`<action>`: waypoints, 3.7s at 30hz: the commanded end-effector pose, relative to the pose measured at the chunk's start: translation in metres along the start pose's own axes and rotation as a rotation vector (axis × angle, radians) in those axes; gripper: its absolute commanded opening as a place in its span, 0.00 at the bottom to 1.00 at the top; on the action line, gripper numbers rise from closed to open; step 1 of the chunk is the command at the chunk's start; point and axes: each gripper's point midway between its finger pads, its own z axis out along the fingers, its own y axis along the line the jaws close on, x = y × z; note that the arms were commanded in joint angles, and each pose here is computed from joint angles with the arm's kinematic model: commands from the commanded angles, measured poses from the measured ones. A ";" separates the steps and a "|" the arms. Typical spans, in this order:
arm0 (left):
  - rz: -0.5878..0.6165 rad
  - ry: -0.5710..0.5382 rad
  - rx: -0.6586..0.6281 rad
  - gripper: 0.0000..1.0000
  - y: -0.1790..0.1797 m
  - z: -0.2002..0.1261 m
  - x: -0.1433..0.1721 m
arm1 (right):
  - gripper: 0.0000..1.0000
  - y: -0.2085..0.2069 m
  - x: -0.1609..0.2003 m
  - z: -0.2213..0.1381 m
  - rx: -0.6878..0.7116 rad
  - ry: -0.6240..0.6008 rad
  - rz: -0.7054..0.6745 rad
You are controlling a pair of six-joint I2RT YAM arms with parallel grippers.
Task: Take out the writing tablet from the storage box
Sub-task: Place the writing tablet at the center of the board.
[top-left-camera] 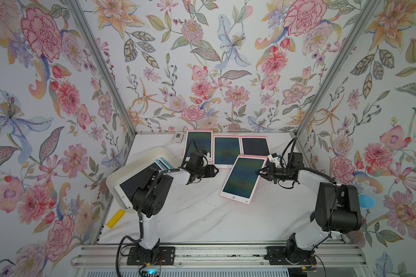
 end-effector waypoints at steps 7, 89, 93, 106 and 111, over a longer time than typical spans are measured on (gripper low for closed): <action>0.082 0.029 0.034 0.54 -0.029 0.021 0.015 | 0.00 -0.024 0.006 0.000 0.091 0.024 0.043; 0.145 0.351 0.278 0.51 -0.164 0.078 0.181 | 0.69 -0.189 0.008 -0.080 0.751 -0.118 0.310; 0.142 0.331 0.261 0.51 -0.162 0.076 0.171 | 0.69 -0.191 0.015 -0.078 0.758 -0.118 0.314; 0.093 0.239 0.186 0.51 -0.136 0.070 0.136 | 0.76 -0.191 0.014 -0.086 0.813 -0.156 0.308; 0.073 0.236 0.174 0.51 -0.125 0.082 0.124 | 0.76 -0.192 0.016 -0.079 0.792 -0.142 0.314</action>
